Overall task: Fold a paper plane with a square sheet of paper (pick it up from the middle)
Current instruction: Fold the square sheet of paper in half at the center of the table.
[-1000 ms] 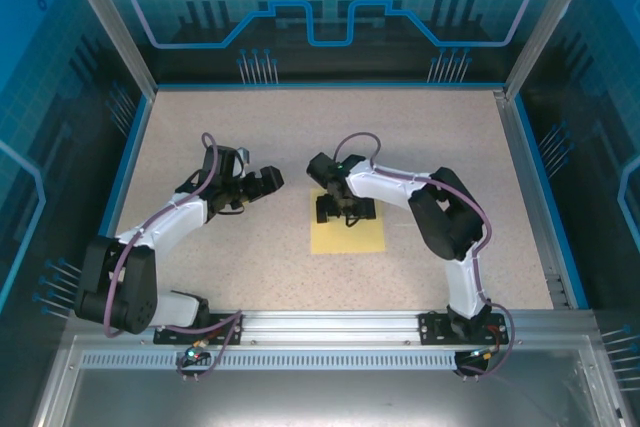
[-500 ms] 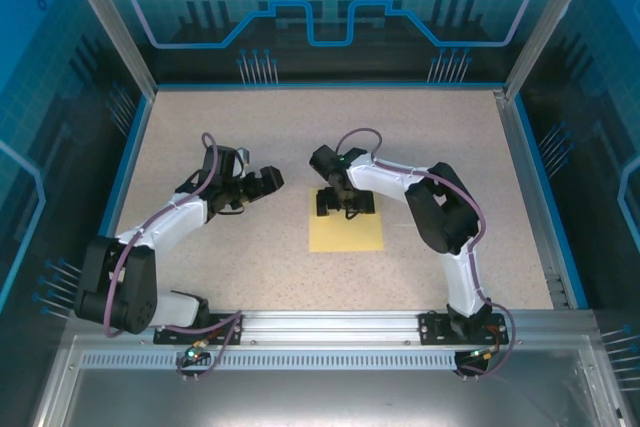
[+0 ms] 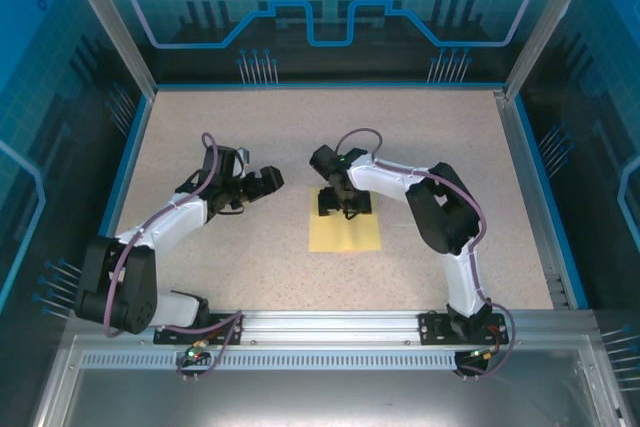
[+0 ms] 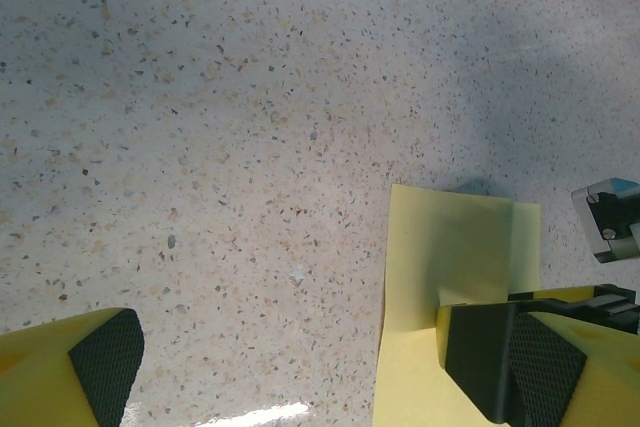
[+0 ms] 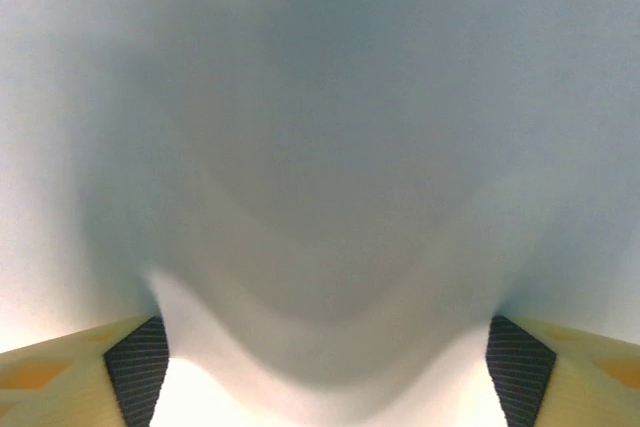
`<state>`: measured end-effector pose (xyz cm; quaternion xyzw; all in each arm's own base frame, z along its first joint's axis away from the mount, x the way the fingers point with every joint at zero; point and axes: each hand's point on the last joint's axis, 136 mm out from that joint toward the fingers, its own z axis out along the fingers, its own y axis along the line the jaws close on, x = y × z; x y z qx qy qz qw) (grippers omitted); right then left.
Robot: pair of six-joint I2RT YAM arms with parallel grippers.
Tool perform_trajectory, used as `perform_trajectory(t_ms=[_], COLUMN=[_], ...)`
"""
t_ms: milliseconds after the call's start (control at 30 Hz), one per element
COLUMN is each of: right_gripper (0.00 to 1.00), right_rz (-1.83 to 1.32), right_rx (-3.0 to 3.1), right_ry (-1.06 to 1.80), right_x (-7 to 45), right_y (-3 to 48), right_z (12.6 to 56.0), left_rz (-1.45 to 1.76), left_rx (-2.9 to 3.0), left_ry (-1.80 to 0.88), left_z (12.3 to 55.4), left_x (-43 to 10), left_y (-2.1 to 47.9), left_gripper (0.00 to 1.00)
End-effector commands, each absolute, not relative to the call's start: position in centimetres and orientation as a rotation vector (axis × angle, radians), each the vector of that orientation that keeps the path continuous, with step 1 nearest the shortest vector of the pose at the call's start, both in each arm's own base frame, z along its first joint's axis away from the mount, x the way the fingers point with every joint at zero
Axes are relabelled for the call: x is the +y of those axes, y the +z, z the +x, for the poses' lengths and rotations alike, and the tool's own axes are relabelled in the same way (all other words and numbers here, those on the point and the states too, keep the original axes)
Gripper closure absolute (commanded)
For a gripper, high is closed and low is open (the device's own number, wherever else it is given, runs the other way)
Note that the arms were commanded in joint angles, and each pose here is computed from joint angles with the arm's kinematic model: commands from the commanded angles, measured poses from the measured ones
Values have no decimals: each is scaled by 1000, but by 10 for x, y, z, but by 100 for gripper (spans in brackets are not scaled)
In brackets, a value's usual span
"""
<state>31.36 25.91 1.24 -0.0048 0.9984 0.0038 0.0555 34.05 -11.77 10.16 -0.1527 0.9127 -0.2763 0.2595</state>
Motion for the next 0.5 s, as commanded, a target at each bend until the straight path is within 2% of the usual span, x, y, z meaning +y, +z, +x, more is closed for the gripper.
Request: perform_trajectory(t_ms=[0, 33, 133, 233, 300, 467], right_gripper=[20, 23, 43, 54, 59, 62], right_rz=[-12, -14, -19, -24, -38, -88], right_rx=[3091, 3079, 3024, 2982, 2957, 2868], right_ry=[56, 89, 207, 306, 406, 748], right_x=[258, 262, 272, 281, 291, 321], right_y=[-1, 3, 20, 35, 45, 82], right_z=[301, 302, 307, 311, 311, 311], left_rz=[-430, -435, -456, -473, -481, -488], left_rx=[2493, 2492, 2499, 2506, 2504, 2498], left_ry=[-747, -748, -750, -749, -761, -805], left_z=[334, 334, 331, 329, 329, 326], left_x=[-119, -119, -118, -118, -119, -123], left_y=[95, 95, 92, 90, 91, 95], left_gripper=[1, 2, 2, 3, 4, 11])
